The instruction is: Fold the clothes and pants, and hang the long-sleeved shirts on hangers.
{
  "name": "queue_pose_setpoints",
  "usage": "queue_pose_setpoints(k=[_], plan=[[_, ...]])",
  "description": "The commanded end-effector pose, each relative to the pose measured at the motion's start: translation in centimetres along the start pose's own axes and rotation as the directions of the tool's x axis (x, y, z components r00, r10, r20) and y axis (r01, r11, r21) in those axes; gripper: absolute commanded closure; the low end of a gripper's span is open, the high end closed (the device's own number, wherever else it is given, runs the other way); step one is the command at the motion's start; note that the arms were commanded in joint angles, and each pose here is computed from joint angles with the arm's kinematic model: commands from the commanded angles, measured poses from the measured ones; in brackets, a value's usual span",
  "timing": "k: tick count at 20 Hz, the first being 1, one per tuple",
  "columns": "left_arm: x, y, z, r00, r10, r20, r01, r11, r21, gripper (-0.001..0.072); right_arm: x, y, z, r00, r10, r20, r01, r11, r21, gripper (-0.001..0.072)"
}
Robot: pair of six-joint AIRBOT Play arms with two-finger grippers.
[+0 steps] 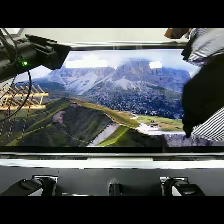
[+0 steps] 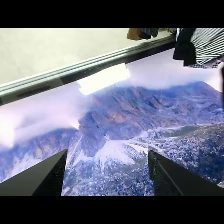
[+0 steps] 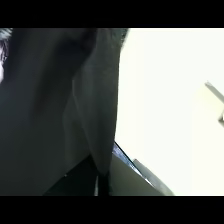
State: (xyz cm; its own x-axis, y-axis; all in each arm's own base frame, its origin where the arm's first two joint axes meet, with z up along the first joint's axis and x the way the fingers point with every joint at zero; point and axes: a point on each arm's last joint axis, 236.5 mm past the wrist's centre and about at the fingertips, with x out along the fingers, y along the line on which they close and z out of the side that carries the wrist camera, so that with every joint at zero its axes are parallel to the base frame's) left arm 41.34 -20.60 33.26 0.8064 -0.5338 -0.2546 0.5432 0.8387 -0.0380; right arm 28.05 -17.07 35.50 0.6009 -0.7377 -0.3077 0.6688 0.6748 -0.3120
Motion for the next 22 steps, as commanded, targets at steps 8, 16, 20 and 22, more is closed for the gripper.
queue_pose_setpoints(k=[8,16,20,22], plan=[[0.0,0.0,0.0,1.0,-0.001,0.0,0.001,1.0,-0.005,0.014,0.9,-0.9,5.9,0.991,-0.101,0.083,0.074,0.956,0.285,0.0686],[0.2,0.0,-0.1,1.0,-0.001,-0.003,0.001,1.0,-0.006,0.014,1.0,-14.0,7.9,0.926,-0.36,0.112,0.289,0.869,0.402,0.0686],[0.7,0.1,-0.6,1.0,-0.001,-0.015,0.001,1.0,-0.009,0.014,0.4,-18.0,8.6,0.881,-0.45,0.147,0.339,0.817,0.466,0.0687],[0.8,0.1,-0.7,1.0,-0.001,-0.018,0.001,1.0,-0.01,0.0139,0.6,-19.8,8.5,0.858,-0.491,0.149,0.369,0.792,0.487,0.0687]])
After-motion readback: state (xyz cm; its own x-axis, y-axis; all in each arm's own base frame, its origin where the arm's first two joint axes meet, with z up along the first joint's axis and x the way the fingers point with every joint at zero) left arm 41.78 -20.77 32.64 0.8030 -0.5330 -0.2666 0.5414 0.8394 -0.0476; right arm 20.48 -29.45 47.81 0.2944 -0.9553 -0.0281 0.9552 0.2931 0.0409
